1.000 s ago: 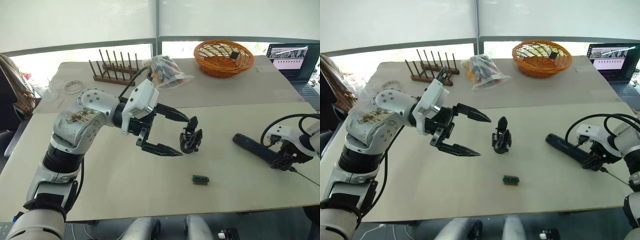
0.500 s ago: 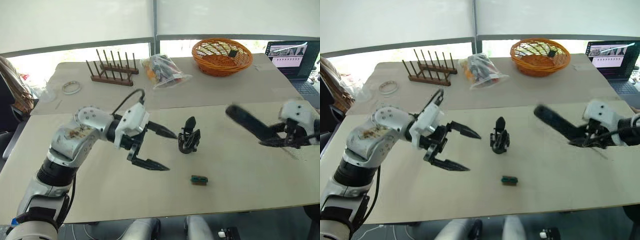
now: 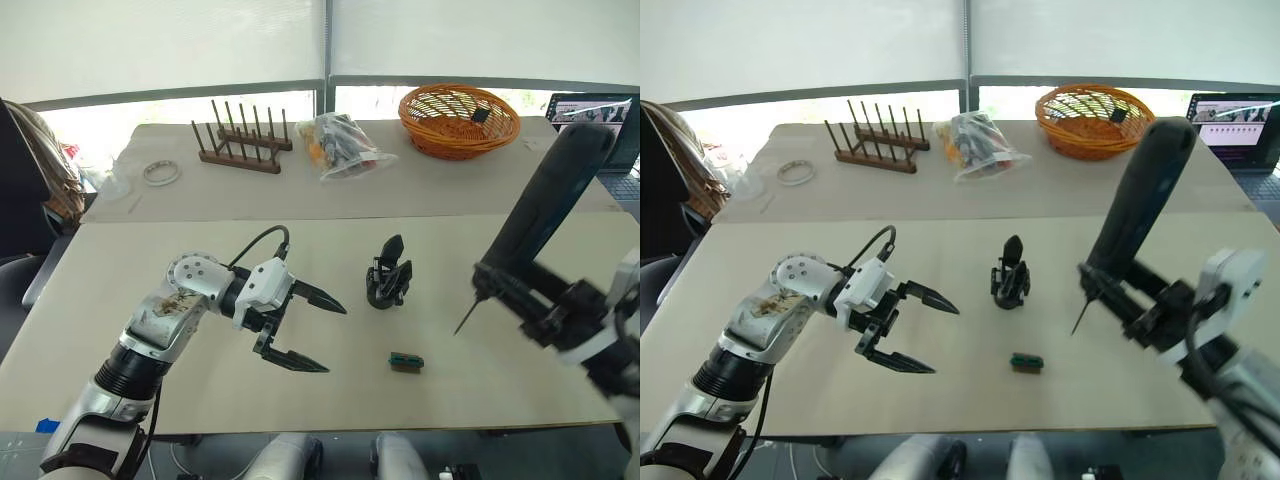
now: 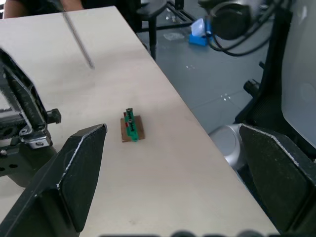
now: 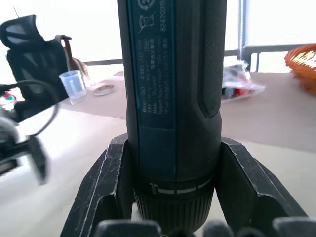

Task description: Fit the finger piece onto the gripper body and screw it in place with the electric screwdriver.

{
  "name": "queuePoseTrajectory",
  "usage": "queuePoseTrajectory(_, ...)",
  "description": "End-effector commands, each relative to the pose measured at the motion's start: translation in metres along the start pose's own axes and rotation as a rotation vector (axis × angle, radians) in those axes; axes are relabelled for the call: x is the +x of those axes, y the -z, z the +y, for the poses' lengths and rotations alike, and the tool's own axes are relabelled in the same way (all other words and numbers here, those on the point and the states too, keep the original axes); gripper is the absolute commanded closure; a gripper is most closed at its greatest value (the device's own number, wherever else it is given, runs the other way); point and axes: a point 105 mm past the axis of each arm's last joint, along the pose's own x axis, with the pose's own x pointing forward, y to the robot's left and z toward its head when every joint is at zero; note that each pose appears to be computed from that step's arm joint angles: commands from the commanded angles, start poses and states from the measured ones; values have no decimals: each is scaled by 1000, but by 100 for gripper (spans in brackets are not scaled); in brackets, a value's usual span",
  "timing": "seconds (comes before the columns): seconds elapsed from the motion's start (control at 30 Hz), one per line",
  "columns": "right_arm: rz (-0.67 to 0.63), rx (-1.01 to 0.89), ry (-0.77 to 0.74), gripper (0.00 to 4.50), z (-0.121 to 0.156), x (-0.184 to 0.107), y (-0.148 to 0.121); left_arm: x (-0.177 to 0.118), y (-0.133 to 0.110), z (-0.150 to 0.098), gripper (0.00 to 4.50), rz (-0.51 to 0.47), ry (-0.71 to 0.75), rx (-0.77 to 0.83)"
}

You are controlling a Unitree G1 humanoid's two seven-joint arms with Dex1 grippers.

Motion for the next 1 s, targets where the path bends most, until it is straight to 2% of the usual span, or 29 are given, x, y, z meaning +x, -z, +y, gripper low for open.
queuePoseTrajectory(0.03, -82, -73, -71, 259, 28, 5, -11, 4, 6, 3, 0, 8, 12, 11)
queuePoseTrajectory(0.27, -90, -127, -124, 259, 39, 13, -4, 8, 25, 2, 0, 52, 61, 29)
queuePoseTrajectory(0.53, -71, -149, -122, 259, 34, 17, 4, 13, 29, 12, 0, 30, 30, 14)
queuePoseTrajectory(1.0, -60, -154, -144, 259, 38, 17, 12, 16, 34, 14, 0, 37, 31, 44)
